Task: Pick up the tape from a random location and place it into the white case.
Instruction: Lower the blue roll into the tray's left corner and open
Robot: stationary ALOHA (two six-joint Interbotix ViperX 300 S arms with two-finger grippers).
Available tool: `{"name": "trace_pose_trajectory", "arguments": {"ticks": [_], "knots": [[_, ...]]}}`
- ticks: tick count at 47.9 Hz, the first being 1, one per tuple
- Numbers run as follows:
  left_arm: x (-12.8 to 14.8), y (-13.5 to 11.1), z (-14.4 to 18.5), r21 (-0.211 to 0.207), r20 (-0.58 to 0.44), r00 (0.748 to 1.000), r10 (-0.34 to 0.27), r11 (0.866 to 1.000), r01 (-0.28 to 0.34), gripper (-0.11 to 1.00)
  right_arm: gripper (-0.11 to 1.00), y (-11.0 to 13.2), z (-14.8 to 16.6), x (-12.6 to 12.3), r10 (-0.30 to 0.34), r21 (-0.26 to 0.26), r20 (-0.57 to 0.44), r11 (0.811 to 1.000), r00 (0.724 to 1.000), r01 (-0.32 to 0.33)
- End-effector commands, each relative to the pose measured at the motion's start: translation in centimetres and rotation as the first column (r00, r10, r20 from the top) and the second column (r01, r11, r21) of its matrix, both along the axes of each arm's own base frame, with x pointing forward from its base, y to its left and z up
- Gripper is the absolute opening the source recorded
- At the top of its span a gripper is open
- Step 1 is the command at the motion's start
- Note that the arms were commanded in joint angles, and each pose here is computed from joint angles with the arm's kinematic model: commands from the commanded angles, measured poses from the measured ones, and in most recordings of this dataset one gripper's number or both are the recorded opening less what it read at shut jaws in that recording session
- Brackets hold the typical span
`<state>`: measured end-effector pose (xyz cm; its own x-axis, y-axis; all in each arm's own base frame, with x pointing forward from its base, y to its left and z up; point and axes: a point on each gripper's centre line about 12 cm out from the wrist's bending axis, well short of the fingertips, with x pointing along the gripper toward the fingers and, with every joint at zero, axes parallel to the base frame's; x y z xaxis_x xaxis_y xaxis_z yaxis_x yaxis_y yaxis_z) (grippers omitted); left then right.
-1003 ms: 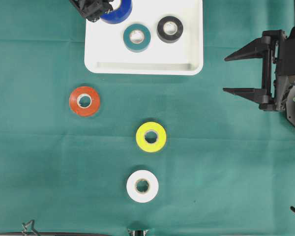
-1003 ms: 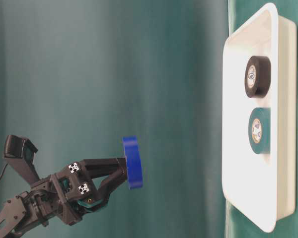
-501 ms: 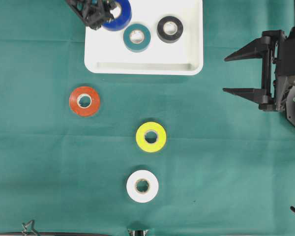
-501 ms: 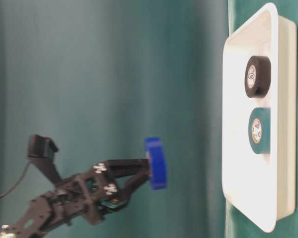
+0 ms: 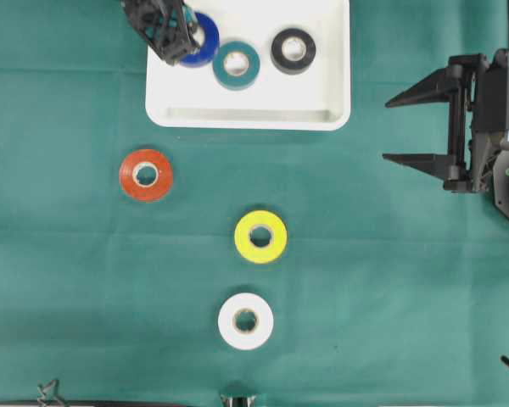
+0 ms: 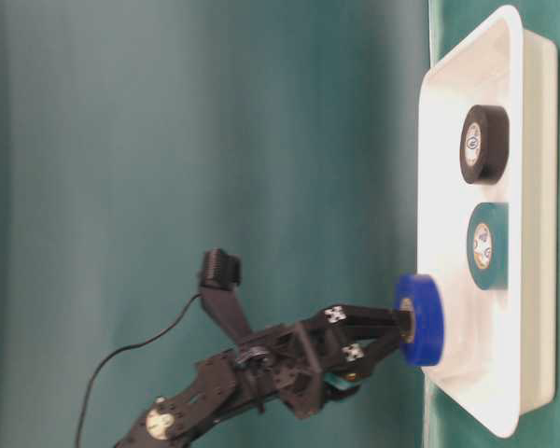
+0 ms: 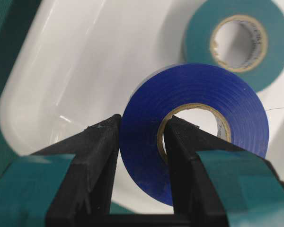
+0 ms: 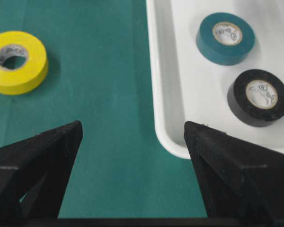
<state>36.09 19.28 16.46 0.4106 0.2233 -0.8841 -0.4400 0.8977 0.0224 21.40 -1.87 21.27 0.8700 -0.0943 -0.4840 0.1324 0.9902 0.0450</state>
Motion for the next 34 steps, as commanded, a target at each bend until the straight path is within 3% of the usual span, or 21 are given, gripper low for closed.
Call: {"name": "trace_pose_trajectory", "arguments": {"ticks": [1, 15, 34], "knots": [[0.37, 0.35, 0.37, 0.017, 0.027, 1.0, 0.001, 1.0, -0.001, 0.25, 0.87, 0.03, 0.92, 0.44, 0.004, -0.003, 0.029, 1.0, 1.0, -0.004], [0.6, 0.43, 0.39, 0.069, 0.026, 0.996, -0.085, 0.994, 0.083, 0.25, 0.87, 0.03, 0.92, 0.44, 0.004, -0.003, 0.029, 1.0, 1.0, -0.004], [0.56, 0.47, 0.38, 0.069, 0.024, 0.996, -0.087, 0.994, 0.085, 0.26, 0.87, 0.03, 0.92, 0.44, 0.004, -0.003, 0.029, 1.0, 1.0, -0.004]]}}
